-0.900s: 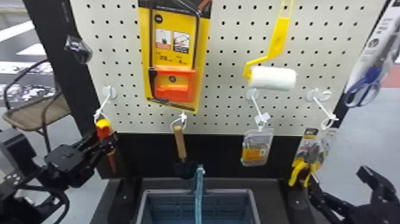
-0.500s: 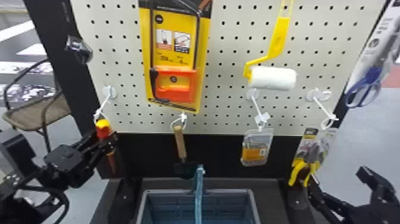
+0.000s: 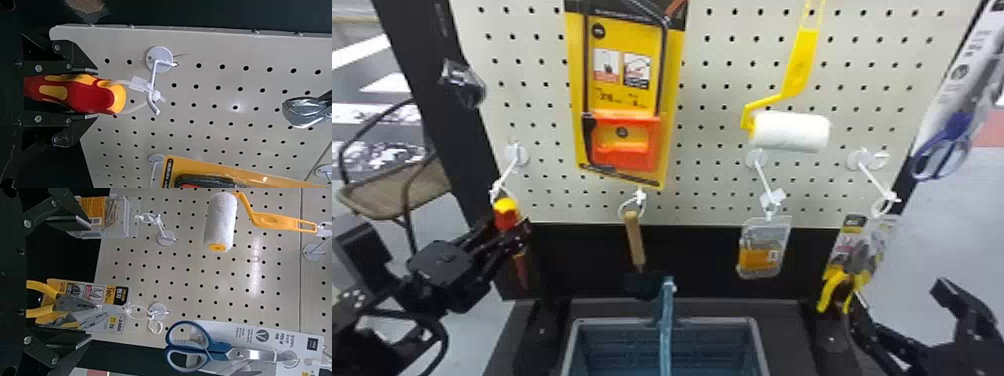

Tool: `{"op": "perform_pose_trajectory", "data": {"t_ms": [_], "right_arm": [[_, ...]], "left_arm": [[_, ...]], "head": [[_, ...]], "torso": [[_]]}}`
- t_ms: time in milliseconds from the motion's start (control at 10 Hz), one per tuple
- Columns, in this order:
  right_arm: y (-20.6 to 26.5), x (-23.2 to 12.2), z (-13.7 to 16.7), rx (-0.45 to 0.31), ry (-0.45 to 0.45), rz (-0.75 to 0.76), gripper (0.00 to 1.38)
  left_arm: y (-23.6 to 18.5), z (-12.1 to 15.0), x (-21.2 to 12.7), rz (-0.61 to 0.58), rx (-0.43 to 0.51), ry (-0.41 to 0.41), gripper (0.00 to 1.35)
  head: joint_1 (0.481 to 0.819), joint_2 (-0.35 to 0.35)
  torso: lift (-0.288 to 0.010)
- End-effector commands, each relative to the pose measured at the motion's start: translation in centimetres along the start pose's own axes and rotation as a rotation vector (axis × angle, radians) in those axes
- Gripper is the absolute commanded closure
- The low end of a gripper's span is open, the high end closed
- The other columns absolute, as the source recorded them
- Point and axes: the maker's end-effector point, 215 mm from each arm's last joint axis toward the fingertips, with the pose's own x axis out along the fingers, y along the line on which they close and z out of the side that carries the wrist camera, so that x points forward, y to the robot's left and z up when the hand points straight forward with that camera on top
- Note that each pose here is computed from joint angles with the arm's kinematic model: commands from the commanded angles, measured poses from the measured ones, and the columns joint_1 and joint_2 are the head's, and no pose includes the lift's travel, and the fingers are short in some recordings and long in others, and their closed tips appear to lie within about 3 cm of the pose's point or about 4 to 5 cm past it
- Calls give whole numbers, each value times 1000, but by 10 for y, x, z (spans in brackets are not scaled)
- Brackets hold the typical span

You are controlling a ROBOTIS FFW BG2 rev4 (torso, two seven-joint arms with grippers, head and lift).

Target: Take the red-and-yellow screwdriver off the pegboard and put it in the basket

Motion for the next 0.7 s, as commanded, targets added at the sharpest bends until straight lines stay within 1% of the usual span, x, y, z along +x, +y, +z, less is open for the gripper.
{"op": "perform_pose_trajectory", "data": {"t_ms": [0, 300, 600], "right_arm": [[0, 0, 0, 0, 1, 1, 280], [0, 0, 1, -1, -2, 3, 280], [1, 0, 0, -2, 0, 6, 280]], "left_arm": [[-1, 3, 0, -2, 7, -9, 1197], [-7, 15, -7, -8, 28, -15, 1197], [-8, 25, -31, 22, 48, -18, 1197]], "head": [[549, 0], [549, 0], [549, 0]], "torso": [[-100], [-100], [-100]]}}
